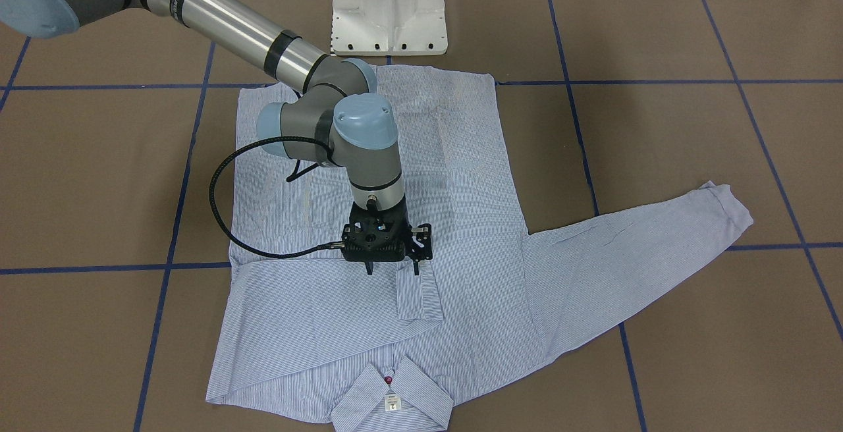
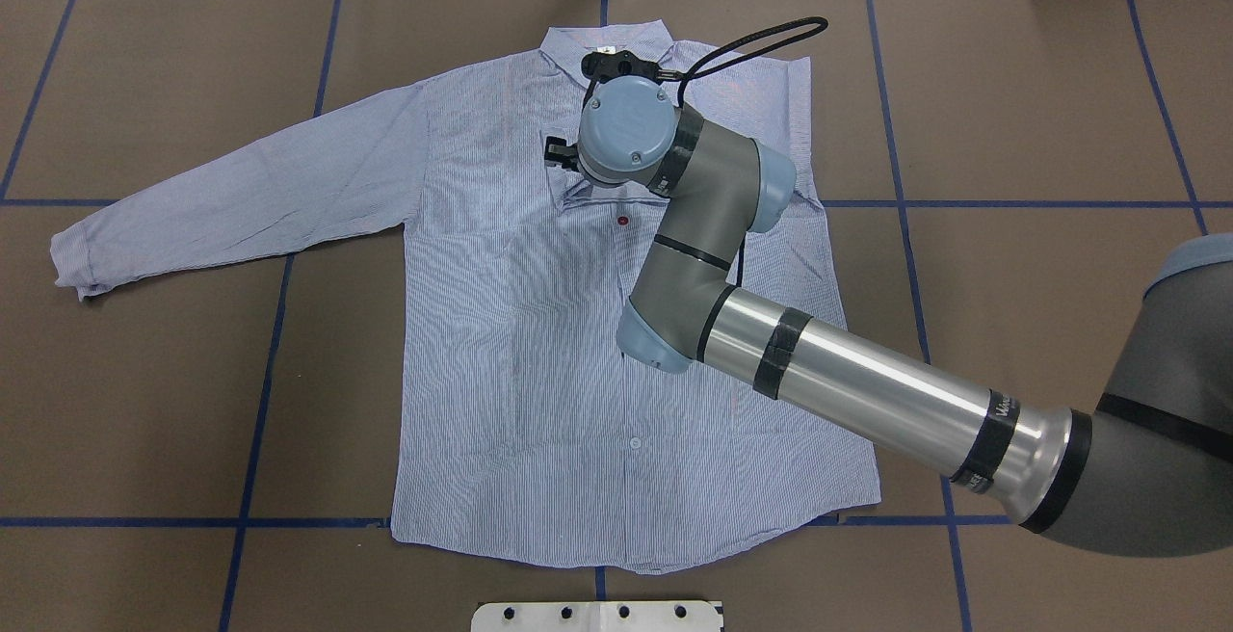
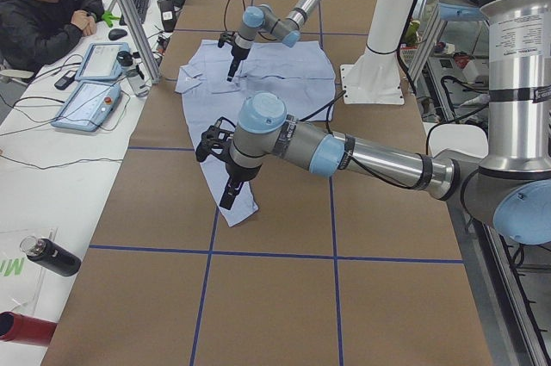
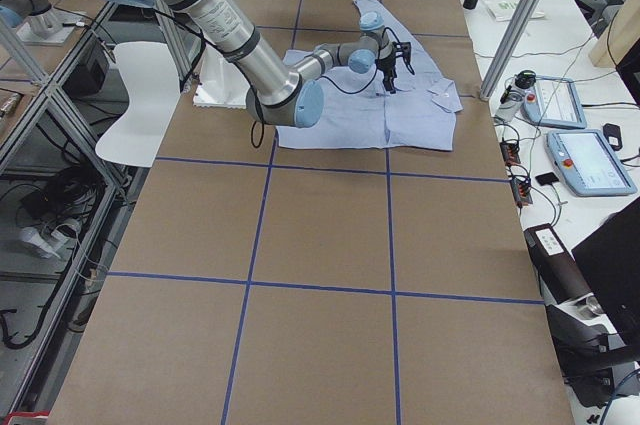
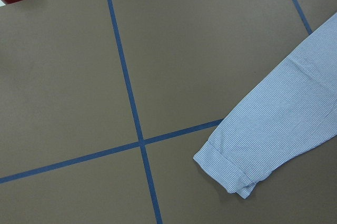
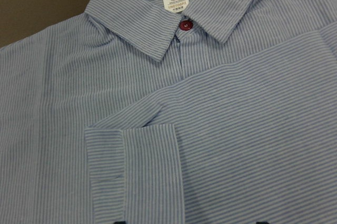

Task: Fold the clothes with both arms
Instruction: 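Lay the sleeve across the chest below the collar with the right gripper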

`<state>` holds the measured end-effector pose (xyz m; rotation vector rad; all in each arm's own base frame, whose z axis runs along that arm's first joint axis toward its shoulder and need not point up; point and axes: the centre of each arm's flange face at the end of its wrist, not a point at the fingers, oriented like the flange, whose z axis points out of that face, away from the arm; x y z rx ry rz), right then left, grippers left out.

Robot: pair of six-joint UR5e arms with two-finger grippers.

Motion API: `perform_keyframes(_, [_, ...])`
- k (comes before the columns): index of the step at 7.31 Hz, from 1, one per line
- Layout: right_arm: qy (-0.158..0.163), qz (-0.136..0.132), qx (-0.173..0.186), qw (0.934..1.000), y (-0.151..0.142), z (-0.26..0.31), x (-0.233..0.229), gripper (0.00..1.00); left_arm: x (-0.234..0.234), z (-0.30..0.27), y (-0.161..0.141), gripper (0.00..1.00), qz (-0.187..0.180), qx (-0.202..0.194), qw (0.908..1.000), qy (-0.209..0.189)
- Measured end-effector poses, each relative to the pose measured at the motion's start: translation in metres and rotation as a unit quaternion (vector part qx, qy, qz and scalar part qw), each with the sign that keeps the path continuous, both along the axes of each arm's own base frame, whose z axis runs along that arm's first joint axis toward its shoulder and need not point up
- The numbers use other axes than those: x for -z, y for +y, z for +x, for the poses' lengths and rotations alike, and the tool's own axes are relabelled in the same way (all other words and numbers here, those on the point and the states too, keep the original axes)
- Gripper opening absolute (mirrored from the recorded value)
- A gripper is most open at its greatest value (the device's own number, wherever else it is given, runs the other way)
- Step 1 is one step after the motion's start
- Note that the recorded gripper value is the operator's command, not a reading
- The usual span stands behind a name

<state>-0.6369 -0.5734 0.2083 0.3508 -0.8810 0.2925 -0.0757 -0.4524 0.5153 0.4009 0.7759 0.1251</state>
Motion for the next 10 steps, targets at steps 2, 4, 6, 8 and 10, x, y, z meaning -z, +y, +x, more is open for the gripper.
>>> perform_keyframes(2, [-0.008,-0.001,-0.011,0.9999,0.003,-0.014,0.007,0.7,0.0,0.0,0.0,1.0,-0.001,0.0,1.0,0.0])
perform_keyframes(4, [-0.012,-0.001,-0.018,0.9998,0.003,-0.026,0.023,0.57,-0.001,0.0,0.0,1.0,-0.001,-0.001,1.0,0.0])
perform_keyframes(6, [-0.026,0.004,-0.024,0.9993,0.005,-0.034,0.054,0.55,-0.002,0.0,0.0,1.0,-0.002,-0.001,1.0,0.0])
perform_keyframes(8, [-0.045,0.013,-0.027,0.9985,0.014,-0.047,0.102,0.55,-0.002,0.0,0.0,1.0,-0.003,0.0,1.0,0.0])
perform_keyframes(10, [-0.06,0.021,-0.032,0.9974,0.021,-0.057,0.145,0.57,-0.002,0.0,0.001,1.0,-0.002,0.0,1.0,0.0])
